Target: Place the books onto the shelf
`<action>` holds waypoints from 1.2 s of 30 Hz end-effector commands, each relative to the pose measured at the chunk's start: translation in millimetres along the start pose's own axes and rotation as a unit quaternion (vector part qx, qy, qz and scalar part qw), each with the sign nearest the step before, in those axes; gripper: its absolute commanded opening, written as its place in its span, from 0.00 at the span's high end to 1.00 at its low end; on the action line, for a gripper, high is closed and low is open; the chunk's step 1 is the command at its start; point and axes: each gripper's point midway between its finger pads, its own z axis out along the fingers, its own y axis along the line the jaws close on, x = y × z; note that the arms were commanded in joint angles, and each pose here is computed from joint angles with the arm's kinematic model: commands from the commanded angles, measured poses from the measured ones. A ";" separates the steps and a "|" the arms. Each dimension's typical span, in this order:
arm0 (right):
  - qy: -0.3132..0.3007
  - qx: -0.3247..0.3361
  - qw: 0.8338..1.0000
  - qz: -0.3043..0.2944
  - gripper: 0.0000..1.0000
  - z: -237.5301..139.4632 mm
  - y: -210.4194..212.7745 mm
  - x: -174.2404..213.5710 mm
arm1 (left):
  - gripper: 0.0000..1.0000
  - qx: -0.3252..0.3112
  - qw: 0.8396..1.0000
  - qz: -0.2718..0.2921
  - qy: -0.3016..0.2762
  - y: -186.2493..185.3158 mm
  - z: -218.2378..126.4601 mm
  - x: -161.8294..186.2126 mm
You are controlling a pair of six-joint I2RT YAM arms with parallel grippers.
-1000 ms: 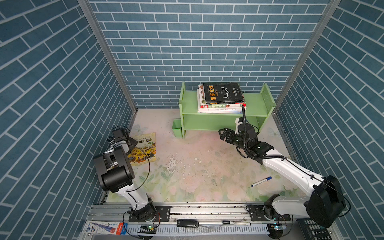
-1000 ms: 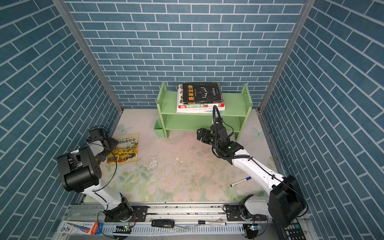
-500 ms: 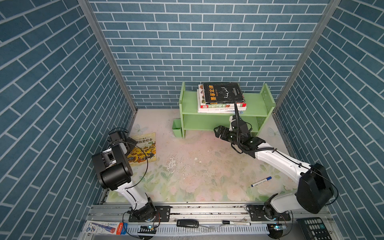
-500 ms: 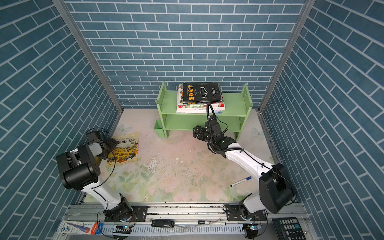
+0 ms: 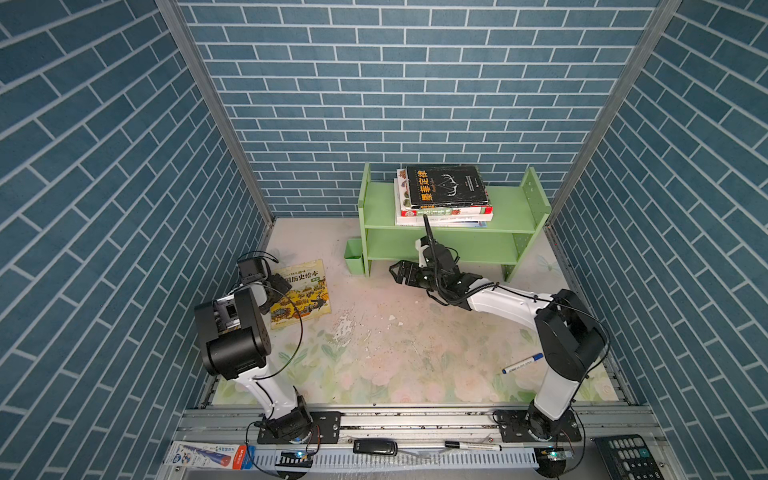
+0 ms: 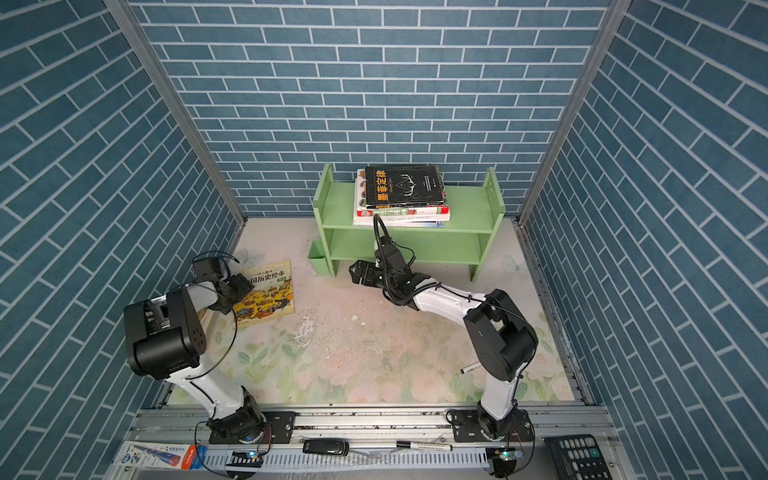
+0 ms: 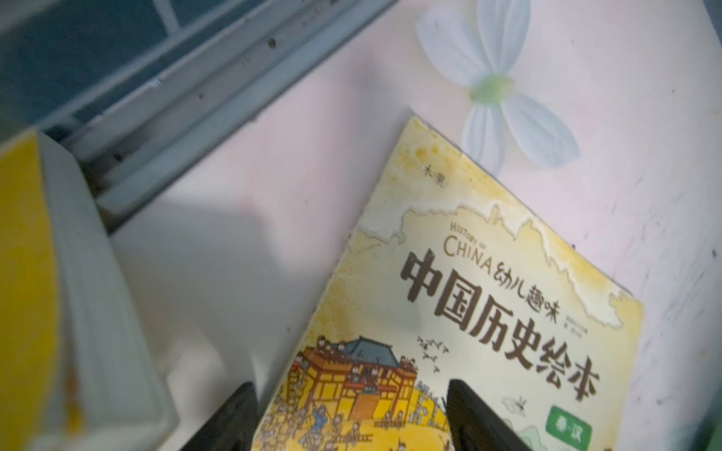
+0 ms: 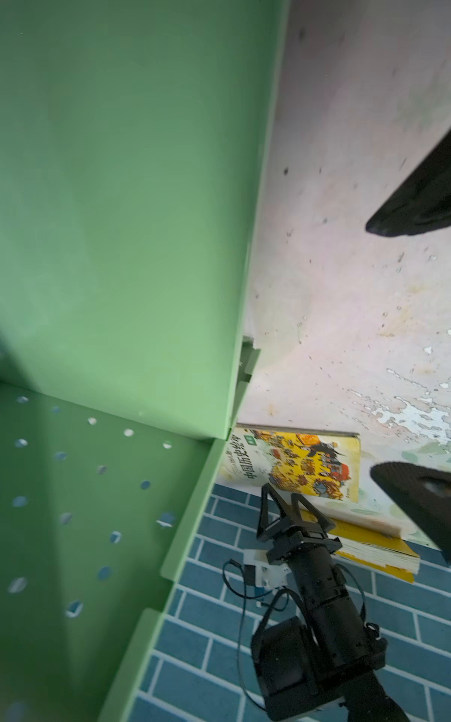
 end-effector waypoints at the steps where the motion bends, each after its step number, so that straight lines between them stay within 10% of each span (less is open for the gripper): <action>1: -0.002 -0.057 0.998 -0.002 0.11 20.7 32.7 2.2 | 0.28 0.009 0.996 0.003 0.090 -2.1 0.8 50.3; 22: 0.012 -0.083 0.996 -0.027 0.21 144.6 58.9 67.0 | 0.40 0.221 0.963 -0.092 0.125 -57.0 -4.0 85.9; 36: 0.023 -0.063 0.998 -0.001 0.24 162.5 40.1 80.7 | 0.46 0.416 0.891 -0.169 0.062 -107.9 -40.3 51.1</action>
